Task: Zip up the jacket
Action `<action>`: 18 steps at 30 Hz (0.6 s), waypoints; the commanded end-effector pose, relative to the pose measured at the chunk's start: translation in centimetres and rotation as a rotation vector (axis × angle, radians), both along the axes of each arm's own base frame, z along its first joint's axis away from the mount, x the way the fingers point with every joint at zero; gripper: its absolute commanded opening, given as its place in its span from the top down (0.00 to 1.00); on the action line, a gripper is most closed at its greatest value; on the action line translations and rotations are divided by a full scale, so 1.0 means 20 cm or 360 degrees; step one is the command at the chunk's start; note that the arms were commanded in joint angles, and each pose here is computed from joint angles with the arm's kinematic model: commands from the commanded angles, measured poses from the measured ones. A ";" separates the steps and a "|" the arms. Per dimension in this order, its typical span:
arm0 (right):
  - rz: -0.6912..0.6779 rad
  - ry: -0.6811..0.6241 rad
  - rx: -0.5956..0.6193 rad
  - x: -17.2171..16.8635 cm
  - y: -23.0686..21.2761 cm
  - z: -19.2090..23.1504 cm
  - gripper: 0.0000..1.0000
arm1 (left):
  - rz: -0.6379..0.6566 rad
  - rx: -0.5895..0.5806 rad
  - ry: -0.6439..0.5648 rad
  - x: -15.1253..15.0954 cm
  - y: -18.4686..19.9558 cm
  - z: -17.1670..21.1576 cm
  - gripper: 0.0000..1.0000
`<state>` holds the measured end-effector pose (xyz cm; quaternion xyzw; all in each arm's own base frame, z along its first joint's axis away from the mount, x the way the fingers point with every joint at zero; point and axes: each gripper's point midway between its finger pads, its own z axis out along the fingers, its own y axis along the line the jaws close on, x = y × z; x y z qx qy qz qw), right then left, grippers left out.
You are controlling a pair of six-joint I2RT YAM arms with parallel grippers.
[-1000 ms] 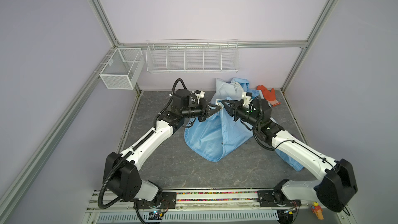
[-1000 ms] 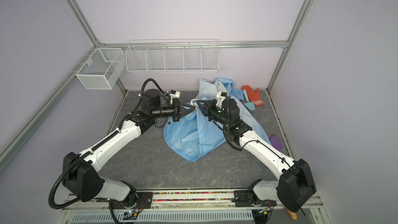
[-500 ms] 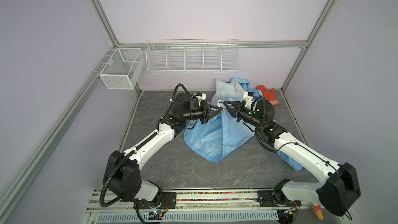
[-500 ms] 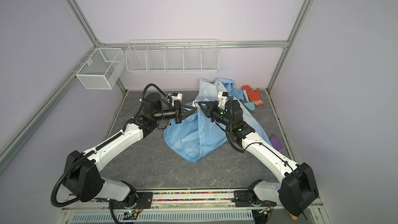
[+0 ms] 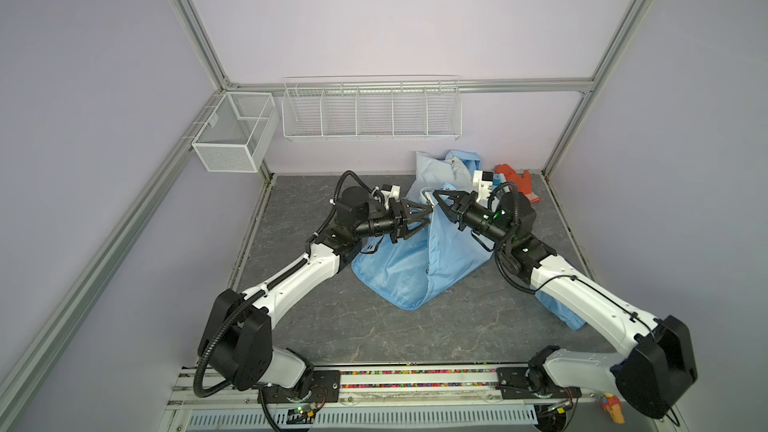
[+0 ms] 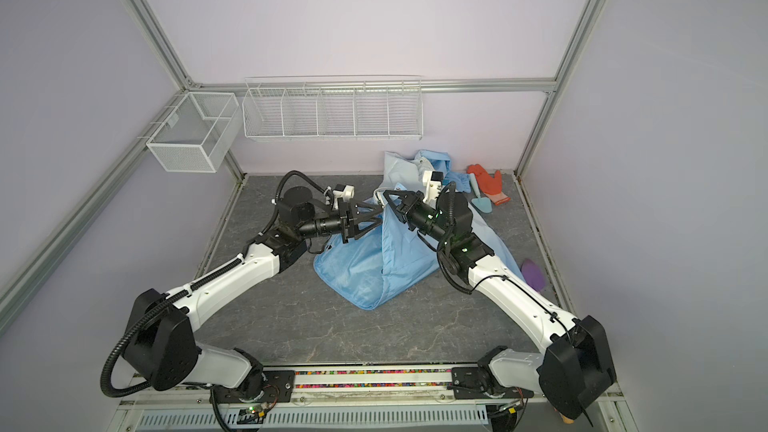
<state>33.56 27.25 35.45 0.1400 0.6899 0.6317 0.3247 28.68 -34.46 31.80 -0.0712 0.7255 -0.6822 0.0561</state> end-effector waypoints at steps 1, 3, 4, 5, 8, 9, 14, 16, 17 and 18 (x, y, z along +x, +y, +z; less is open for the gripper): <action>0.0019 -0.0172 0.0070 -0.03 -0.01 0.18 0.94 | 0.0066 -0.0116 -0.0078 0.00 0.03 0.14 0.56; 0.0008 -0.0159 0.0063 -0.03 -0.02 0.17 0.93 | 0.0070 -0.0118 -0.0089 -0.01 0.04 0.15 0.53; 0.0001 -0.0152 0.0059 -0.03 -0.02 0.17 0.93 | 0.0073 -0.0120 -0.0096 -0.02 0.05 0.16 0.50; -0.0010 -0.0153 0.0058 -0.03 -0.03 0.17 0.93 | 0.0079 -0.0112 -0.0093 -0.03 0.06 0.15 0.47; -0.0018 -0.0151 0.0052 -0.03 -0.03 0.17 0.93 | 0.0109 -0.0083 -0.0067 -0.05 0.08 0.11 0.46; -0.0016 -0.0155 0.0054 -0.04 -0.03 0.18 0.93 | 0.0125 -0.0076 -0.0057 -0.05 0.09 0.10 0.46; -0.0007 -0.0161 0.0060 -0.04 -0.03 0.18 0.93 | 0.0246 -0.0110 0.0017 -0.01 0.13 0.08 0.45; -0.0007 -0.0163 0.0058 -0.05 -0.03 0.18 0.93 | 0.0275 -0.0132 0.0056 0.00 0.13 0.08 0.43; -0.0010 -0.0163 0.0059 -0.05 -0.03 0.18 0.93 | 0.0279 -0.0145 0.0068 0.00 0.12 0.08 0.42; -0.0017 -0.0163 0.0058 -0.05 -0.04 0.18 0.93 | 0.0282 -0.0155 0.0078 0.00 0.11 0.09 0.42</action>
